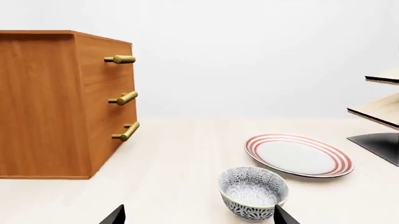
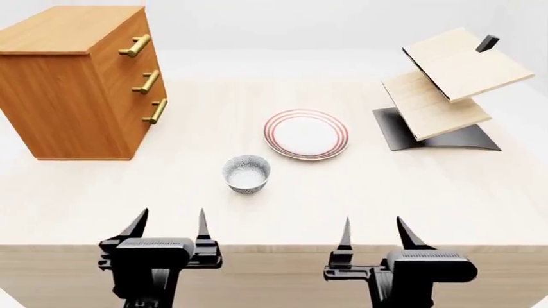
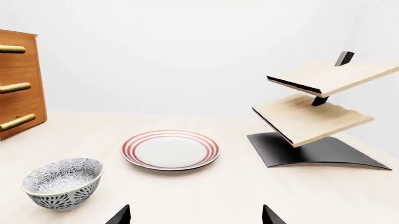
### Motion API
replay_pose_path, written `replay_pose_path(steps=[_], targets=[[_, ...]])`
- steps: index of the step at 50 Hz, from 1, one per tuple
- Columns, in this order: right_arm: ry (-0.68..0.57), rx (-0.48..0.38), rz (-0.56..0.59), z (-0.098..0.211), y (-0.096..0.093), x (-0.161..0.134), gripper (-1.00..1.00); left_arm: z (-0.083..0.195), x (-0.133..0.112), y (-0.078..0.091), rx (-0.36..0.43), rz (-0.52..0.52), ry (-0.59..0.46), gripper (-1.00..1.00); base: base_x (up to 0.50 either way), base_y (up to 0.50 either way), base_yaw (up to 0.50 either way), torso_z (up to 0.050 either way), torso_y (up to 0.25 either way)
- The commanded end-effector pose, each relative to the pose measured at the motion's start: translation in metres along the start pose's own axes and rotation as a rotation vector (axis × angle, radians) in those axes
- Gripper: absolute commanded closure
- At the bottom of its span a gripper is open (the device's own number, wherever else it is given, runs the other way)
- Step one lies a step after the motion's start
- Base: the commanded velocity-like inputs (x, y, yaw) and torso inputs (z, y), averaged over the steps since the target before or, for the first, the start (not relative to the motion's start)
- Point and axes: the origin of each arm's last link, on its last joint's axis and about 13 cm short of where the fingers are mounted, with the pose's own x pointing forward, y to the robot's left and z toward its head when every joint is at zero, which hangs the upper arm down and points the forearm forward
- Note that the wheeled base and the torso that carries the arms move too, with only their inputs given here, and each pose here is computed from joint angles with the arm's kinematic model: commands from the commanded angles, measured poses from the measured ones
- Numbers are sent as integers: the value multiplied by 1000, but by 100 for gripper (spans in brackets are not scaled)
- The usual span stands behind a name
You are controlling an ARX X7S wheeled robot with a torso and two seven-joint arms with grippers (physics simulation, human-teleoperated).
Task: Open the top drawer of the cabinet and put the bowl in it.
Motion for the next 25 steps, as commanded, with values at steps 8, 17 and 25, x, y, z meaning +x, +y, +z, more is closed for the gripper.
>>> replay_pose_path(steps=[8, 17, 25], targets=[[-59, -88, -11, 64, -16, 0, -100, 64, 10, 13, 46, -38, -63, -100, 0, 0, 0, 50, 0], [-71, -121, -24, 113, -29, 2, -100, 116, 19, 28, 108, -71, -60, -100, 0, 0, 0, 50, 0], [-100, -151, -11, 154, -40, 4, -100, 175, 23, 46, 141, -85, -93, -100, 0, 0, 0, 50, 0]])
